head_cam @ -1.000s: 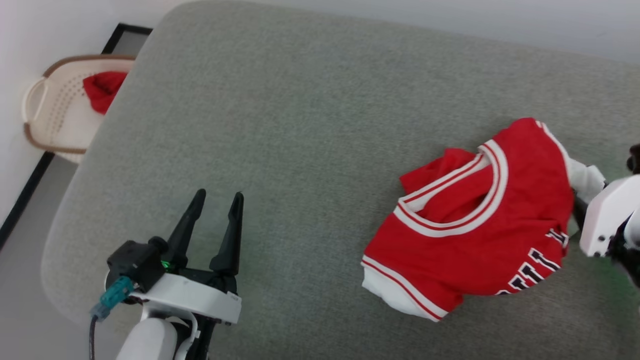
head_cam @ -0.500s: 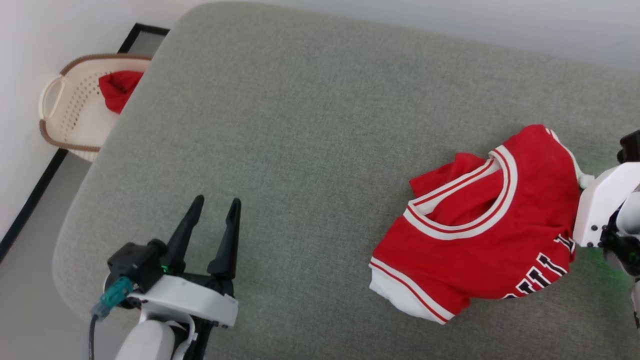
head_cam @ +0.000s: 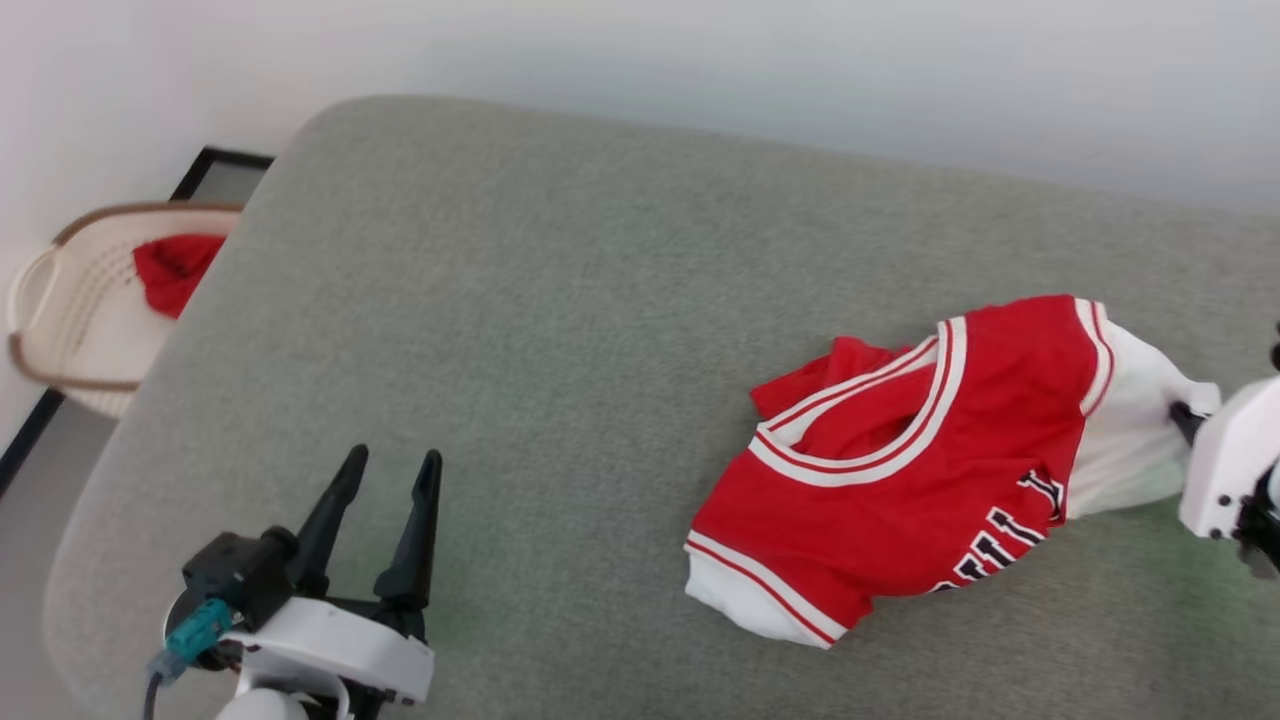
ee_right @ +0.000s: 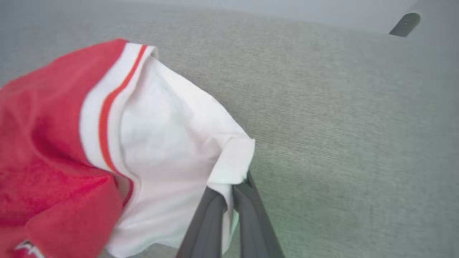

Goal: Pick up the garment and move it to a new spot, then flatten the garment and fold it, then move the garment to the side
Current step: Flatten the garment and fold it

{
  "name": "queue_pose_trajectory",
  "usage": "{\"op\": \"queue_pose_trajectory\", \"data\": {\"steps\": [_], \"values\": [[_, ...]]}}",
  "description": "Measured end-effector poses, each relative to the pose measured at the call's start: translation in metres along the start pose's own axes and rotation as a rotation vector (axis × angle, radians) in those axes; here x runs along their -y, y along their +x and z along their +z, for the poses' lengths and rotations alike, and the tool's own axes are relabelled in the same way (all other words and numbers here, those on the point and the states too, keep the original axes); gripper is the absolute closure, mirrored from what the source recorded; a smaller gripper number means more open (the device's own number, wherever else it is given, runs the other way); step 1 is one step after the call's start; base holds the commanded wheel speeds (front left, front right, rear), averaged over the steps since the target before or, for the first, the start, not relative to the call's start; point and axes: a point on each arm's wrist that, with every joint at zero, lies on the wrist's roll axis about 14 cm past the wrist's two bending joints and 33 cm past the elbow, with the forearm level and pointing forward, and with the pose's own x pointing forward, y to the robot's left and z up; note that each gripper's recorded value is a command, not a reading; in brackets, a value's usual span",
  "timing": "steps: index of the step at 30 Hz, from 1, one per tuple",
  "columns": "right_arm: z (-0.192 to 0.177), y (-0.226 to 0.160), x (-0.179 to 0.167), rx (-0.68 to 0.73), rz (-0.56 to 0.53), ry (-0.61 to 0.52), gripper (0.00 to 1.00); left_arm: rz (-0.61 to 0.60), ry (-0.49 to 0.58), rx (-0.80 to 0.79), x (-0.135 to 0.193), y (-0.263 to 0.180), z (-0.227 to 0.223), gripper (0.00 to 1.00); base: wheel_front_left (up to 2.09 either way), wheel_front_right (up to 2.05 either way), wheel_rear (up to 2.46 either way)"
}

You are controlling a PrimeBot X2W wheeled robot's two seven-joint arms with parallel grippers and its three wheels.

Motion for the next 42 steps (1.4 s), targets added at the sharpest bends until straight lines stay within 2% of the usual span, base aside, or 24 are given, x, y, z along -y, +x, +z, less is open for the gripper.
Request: {"op": "queue_pose_trajectory", "data": {"steps": [6, 15, 22, 23, 25, 26, 27, 35, 42], "values": [[-0.007, -0.041, 0.046, 0.030, -0.112, 0.045, 1.00, -0.054, 0.002, 0.012, 0.013, 0.003, 0.004, 0.00, 0.00, 0.00, 0.00], [-0.052, -0.100, 0.116, -0.008, -0.309, 0.143, 1.00, -0.121, -0.005, 0.024, 0.033, 0.008, 0.006, 0.00, 0.00, 0.00, 0.00], [-0.086, -0.112, 0.130, -0.055, -0.363, 0.221, 1.00, -0.146, -0.003, 0.004, 0.039, 0.011, 0.000, 0.00, 0.00, 0.00, 0.00], [-0.090, -0.112, 0.129, -0.058, -0.363, 0.229, 0.92, -0.149, -0.002, 0.000, 0.040, 0.012, -0.001, 0.00, 0.00, 0.00, 0.00], [-0.094, -0.111, 0.129, -0.064, -0.367, 0.229, 0.46, -0.158, -0.002, -0.006, 0.043, 0.013, -0.003, 0.00, 0.00, 0.00, 0.00], [-0.097, -0.111, 0.129, -0.069, -0.367, 0.231, 0.04, -0.162, -0.004, -0.009, 0.044, 0.014, -0.004, 0.00, 0.00, 0.00, 0.00], [-0.098, -0.110, 0.128, -0.073, -0.366, 0.230, 0.00, -0.166, -0.004, -0.012, 0.045, 0.015, -0.004, 0.00, 0.00, 0.00, 0.00], [-0.076, -0.112, 0.127, -0.002, -0.359, 0.191, 0.00, -0.235, 0.001, -0.039, 0.061, 0.023, -0.007, 0.00, 0.00, 0.00, 0.00], [-0.042, -0.123, 0.119, 0.140, -0.337, 0.149, 0.00, -0.357, -0.018, -0.110, 0.091, 0.030, -0.004, 0.00, 0.00, 0.00, 0.00]]}}
